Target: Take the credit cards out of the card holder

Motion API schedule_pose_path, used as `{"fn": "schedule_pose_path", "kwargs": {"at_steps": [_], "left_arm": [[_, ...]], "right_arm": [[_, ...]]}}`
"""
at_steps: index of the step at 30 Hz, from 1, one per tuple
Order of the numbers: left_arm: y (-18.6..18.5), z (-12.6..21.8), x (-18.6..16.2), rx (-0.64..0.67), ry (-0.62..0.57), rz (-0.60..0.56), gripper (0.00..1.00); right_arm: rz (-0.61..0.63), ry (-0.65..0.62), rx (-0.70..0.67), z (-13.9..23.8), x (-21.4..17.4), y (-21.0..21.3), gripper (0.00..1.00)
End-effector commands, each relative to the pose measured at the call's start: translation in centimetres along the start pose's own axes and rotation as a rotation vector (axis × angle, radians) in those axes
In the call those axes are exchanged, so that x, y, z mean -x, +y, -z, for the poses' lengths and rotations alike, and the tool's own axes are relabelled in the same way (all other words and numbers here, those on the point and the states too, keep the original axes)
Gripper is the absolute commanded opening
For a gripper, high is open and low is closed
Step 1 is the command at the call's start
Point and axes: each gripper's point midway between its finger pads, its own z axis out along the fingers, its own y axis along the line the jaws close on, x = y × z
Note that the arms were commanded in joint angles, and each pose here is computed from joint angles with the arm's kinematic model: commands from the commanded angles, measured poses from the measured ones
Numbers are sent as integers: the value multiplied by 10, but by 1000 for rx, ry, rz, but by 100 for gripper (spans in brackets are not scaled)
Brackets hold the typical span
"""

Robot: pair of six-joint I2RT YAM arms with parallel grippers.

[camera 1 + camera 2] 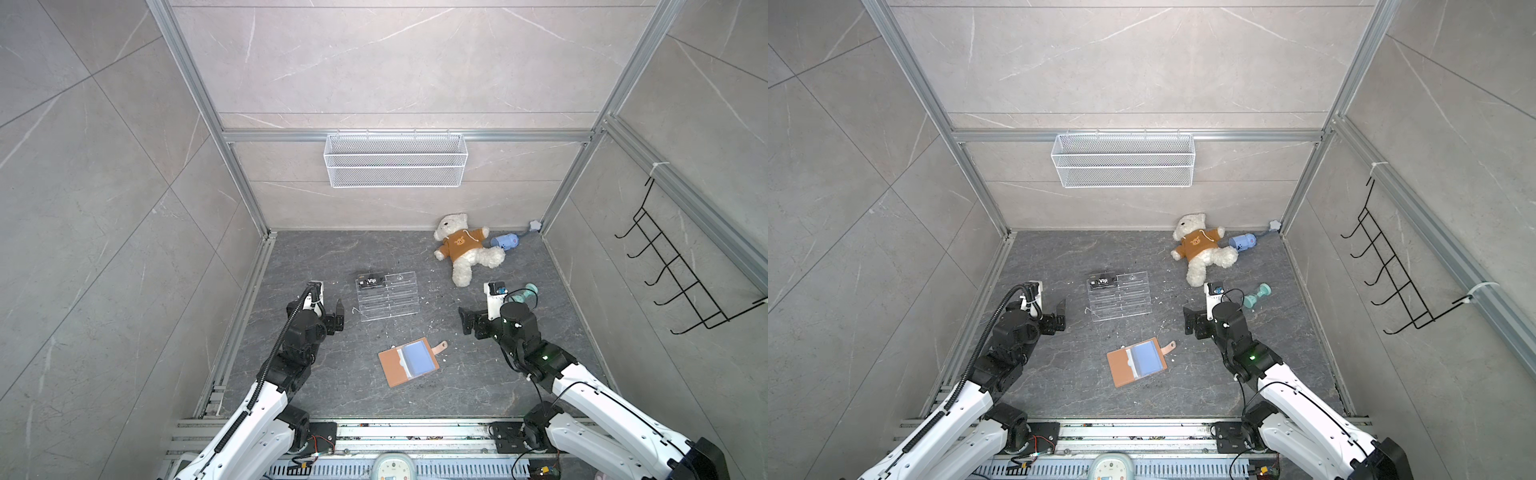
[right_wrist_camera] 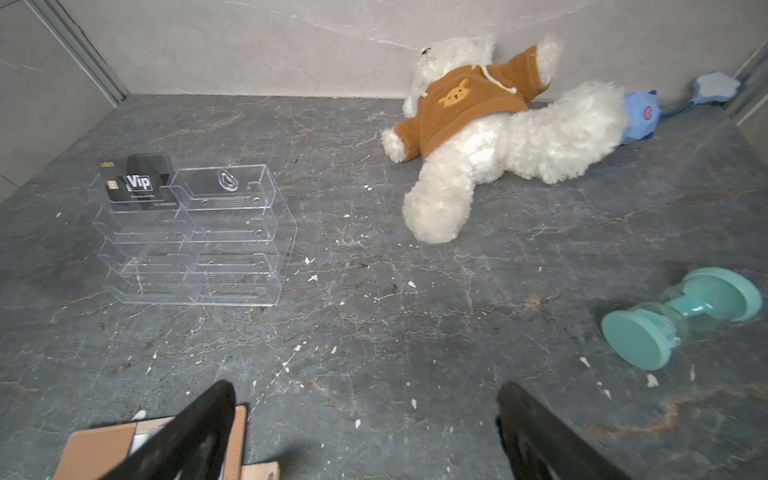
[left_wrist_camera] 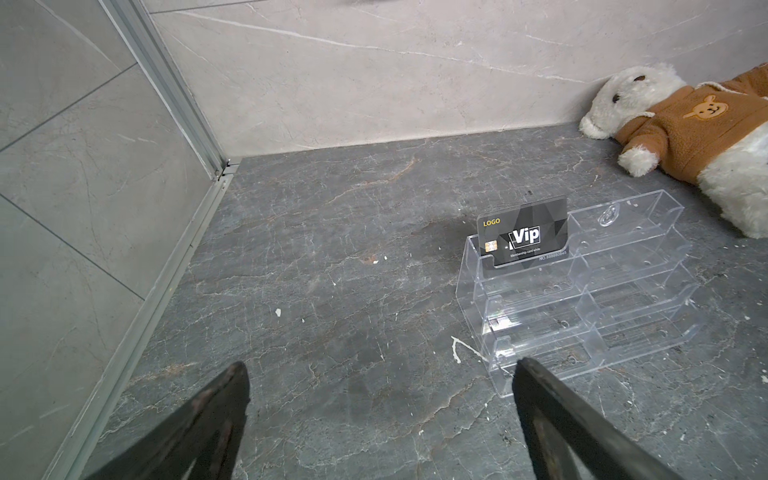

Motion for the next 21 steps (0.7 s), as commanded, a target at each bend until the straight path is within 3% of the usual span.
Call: {"fn": "schedule_pose_path", "kwargs": {"at_steps": [1,21], "left_arm": [[4,-4,19,19,-94,-8,100],[32,-41,7,86,-69,-1,100]], "right_arm": [[34,-107,-41,3,19,-10,100],[36,-209,-94,-7,42,-32,100]]}}
